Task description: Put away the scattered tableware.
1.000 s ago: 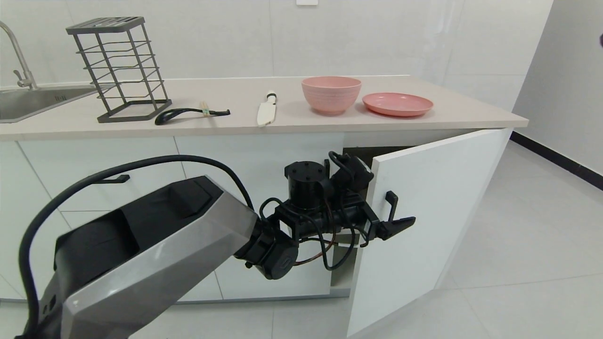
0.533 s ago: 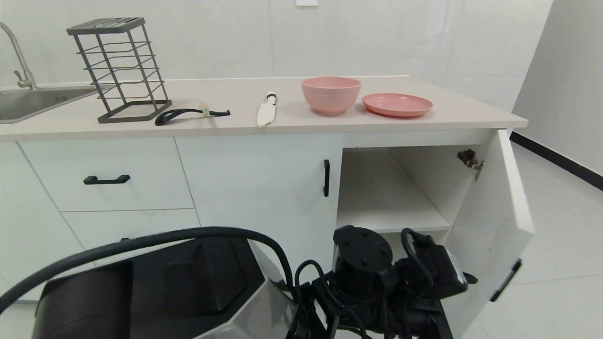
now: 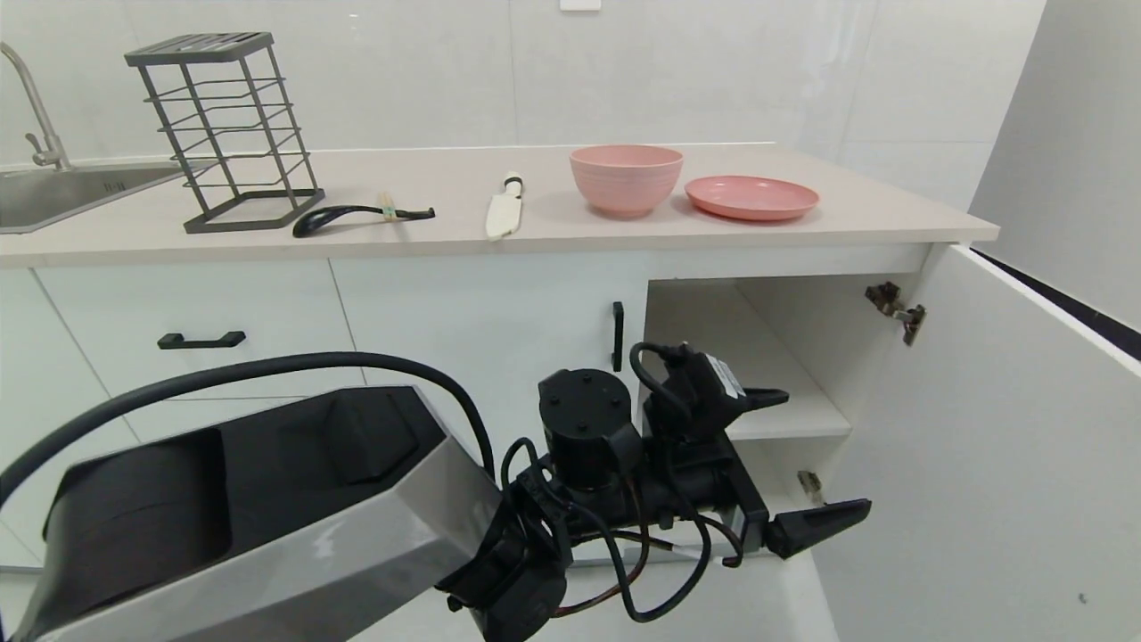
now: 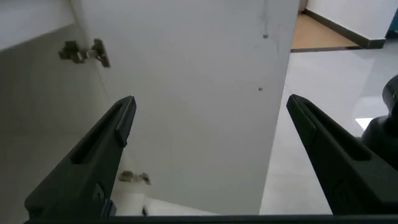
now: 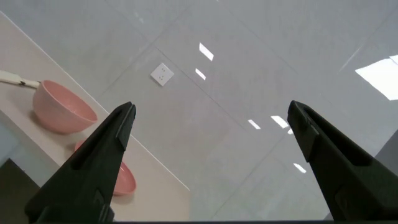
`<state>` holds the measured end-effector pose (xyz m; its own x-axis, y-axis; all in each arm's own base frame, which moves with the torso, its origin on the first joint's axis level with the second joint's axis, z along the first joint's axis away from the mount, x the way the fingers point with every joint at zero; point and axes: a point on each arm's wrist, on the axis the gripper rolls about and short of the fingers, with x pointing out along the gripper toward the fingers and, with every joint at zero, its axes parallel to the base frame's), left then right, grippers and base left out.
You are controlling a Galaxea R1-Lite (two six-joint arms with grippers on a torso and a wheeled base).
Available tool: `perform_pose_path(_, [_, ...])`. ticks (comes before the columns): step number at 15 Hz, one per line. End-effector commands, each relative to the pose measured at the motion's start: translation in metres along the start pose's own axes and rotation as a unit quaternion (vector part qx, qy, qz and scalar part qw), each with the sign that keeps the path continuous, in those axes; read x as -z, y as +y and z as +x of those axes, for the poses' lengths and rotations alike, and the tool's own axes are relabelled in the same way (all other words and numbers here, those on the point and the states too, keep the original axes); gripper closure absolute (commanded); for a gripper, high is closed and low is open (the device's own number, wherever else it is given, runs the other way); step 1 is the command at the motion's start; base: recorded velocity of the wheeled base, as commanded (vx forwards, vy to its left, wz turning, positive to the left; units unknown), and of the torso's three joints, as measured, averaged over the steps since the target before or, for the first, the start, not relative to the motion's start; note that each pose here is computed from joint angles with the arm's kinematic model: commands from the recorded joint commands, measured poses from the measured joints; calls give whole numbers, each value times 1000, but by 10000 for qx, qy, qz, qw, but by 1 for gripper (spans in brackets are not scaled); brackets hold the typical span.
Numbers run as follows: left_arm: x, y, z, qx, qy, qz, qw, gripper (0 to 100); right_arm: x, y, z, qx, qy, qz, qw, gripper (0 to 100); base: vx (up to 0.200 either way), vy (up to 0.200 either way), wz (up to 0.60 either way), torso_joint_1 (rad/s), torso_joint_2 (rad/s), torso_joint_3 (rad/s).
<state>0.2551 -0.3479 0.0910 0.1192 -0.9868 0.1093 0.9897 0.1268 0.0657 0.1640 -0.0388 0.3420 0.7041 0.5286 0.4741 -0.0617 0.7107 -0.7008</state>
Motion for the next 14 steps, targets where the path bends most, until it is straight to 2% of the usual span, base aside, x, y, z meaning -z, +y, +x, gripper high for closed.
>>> perform_pose_path(1, [4,-17,8,103,48,-146,9998,0,-16,7,-4,-77,-210,-29,9997,0,0,0,0,0,0,0])
perform_pose_path(3, [5,-25,12,117,36,-200,9997,0,-27,12,-11,-154,-303,-85,9994,0,0,0,0,0,0,0])
perform_pose_path(4, [-1,-23,13,-49,-96,-255,9996,0,-32,18,-18,-318,-345,-93,9989,0,0,0,0,0,0,0])
perform_pose_path(5, [-8,-19,11,-183,-207,-242,9993,0,-31,22,-20,-371,-333,-83,9987,0,0,0,0,0,0,0])
perform_pose_path(6, [-18,-12,7,-353,-346,-210,9986,0,-29,29,-21,-469,-360,-8,9983,0,0,0,0,0,0,0])
perform_pose_path(7, [-38,3,-6,-670,-542,-118,9962,0,-26,40,-22,-633,-457,162,9968,0,0,0,0,0,0,0])
perform_pose_path(8, [-51,12,-14,-860,-669,-38,9940,0,-27,43,-23,-677,-502,200,9962,0,0,0,0,0,0,0])
perform_pose_path(9, [-69,22,-28,-1099,-812,60,9906,0,-28,47,-26,-687,-508,213,9961,0,0,0,0,0,0,0])
perform_pose_path(10, [-90,28,-52,-1330,-919,173,9867,0,-31,53,-33,-712,-526,207,9959,0,0,0,0,0,0,0])
perform_pose_path(11, [-103,26,-72,-1497,-941,195,9841,0,-32,61,-40,-813,-537,291,9948,0,0,0,0,0,0,0])
perform_pose_path(12, [-114,17,-95,-1619,-996,166,9816,0,-32,75,-49,-1005,-570,444,9923,0,0,0,0,0,0,0])
perform_pose_path(13, [-123,2,-114,-1707,-1031,94,9799,0,-30,87,-57,-1137,-547,604,9902,0,0,0,0,0,0,0])
perform_pose_path(14, [-133,-17,-137,-1846,-1103,-39,9766,0,-28,97,-66,-1222,-510,715,9886,0,0,0,0,0,0,0])
